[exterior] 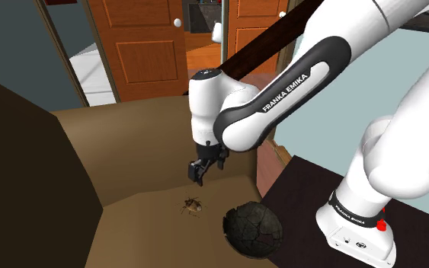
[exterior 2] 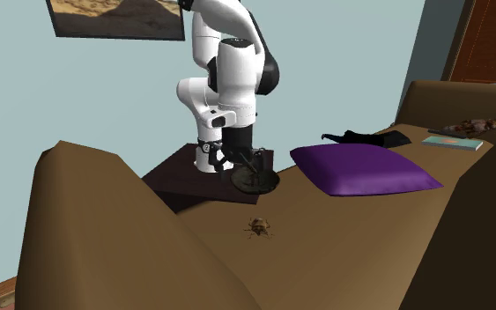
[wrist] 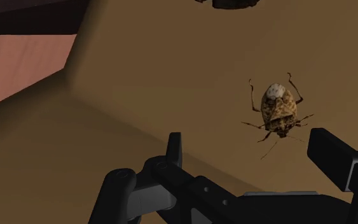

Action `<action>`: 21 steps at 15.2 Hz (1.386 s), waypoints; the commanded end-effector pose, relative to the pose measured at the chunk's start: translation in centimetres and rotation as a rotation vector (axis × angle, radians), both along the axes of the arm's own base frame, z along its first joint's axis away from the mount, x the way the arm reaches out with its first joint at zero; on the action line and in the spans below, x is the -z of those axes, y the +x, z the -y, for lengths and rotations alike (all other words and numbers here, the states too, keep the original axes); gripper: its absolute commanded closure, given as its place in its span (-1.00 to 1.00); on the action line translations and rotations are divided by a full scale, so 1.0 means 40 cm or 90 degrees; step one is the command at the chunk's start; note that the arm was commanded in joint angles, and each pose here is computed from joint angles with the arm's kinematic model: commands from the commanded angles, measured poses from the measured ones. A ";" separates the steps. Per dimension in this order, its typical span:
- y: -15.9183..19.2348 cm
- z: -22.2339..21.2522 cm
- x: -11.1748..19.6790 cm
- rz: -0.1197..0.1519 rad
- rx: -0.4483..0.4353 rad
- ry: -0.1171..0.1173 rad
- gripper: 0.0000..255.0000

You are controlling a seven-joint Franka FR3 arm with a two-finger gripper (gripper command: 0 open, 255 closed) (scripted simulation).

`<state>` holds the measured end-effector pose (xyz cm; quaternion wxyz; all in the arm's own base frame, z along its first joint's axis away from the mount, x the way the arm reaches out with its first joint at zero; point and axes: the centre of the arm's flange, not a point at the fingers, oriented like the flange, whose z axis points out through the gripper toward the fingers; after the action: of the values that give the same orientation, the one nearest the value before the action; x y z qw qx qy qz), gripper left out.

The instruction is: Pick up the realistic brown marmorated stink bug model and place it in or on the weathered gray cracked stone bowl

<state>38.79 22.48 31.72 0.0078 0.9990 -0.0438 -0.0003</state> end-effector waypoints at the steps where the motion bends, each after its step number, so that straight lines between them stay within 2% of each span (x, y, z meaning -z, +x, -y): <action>1: 0.009 -0.050 0.051 0.000 -0.001 0.002 -1.00; 6: 0.035 -0.161 0.164 -0.001 -0.004 0.004 -1.00; 13: 0.034 -0.160 0.256 -0.001 -0.004 0.004 -1.00; 21: 0.035 -0.160 0.264 -0.001 -0.004 0.004 -1.00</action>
<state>40.17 28.86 21.17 0.0048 0.9992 -0.0408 -0.0010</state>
